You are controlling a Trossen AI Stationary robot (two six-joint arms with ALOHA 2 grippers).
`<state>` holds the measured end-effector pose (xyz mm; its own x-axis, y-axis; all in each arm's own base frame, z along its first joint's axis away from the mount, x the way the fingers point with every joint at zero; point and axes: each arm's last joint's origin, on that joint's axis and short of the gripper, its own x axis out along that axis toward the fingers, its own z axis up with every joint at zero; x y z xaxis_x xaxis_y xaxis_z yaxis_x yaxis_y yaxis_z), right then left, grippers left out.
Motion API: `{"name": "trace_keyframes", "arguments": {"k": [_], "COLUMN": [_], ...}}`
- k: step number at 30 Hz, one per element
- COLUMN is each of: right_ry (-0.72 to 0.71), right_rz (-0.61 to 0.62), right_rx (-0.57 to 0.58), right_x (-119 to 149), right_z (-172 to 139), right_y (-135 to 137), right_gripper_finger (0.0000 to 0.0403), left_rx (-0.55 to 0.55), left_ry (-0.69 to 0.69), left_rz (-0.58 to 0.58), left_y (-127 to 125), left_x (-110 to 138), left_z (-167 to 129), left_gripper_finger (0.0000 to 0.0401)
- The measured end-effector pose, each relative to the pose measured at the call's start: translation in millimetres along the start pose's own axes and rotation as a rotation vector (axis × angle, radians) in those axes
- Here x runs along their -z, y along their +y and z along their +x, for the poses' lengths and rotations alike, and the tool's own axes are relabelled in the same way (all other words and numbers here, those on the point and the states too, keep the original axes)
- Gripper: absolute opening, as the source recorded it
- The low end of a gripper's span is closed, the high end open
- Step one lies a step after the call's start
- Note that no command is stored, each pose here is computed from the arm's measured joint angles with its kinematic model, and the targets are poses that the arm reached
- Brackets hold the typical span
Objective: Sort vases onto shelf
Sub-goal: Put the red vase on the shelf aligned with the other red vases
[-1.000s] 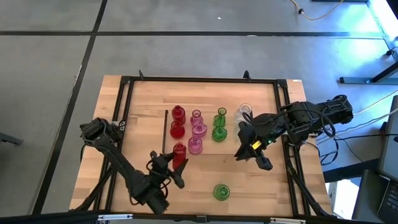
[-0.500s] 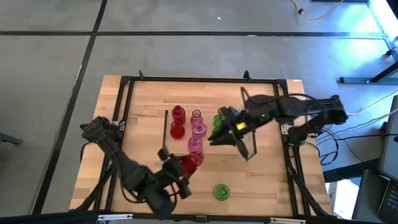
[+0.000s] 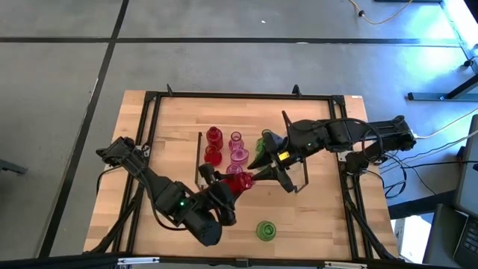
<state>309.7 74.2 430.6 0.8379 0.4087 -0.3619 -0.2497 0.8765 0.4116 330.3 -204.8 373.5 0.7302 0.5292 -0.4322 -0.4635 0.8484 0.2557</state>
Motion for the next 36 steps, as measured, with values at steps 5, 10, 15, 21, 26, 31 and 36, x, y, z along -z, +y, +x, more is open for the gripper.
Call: {"name": "trace_keyframes", "arguments": {"k": [5, 10, 15, 21, 26, 31, 36], "right_ry": [0.034, 0.036, 0.055, 0.077, 0.076, 0.075, 0.080], "right_rz": [0.005, -0.002, -0.004, -0.003, -0.009, -0.008, -0.007], "right_rx": [0.016, 0.016, -0.016, -0.016, -0.013, 0.004, 0.018], "right_x": [3, 4, 5, 7, 7, 7, 8], "right_z": [0, 1, 5, 7, 7, 10, 10], "right_y": [-1, -2, -2, -3, -3, -5, -6], "right_gripper_finger": [0.0122, 0.0077, 0.0023, 0.0007, 0.0003, 0.0001, 0.0000], "left_rx": [-0.007, -0.003, 0.010, 0.011, -0.001, -0.036, -0.025], "left_ry": [-0.002, -0.011, -0.024, -0.022, -0.016, -0.051, -0.071], "left_rz": [0.036, 0.043, 0.056, 0.062, 0.081, 0.062, 0.029], "left_y": [1, 1, 0, 0, 2, 14, 30], "left_x": [-1, -4, -8, -7, -6, -13, -21], "left_z": [2, 4, 7, 8, 7, -1, -14], "left_gripper_finger": [0.0236, 0.0236, 0.0236, 0.0236, 0.0239, 0.0272, 0.0272]}}
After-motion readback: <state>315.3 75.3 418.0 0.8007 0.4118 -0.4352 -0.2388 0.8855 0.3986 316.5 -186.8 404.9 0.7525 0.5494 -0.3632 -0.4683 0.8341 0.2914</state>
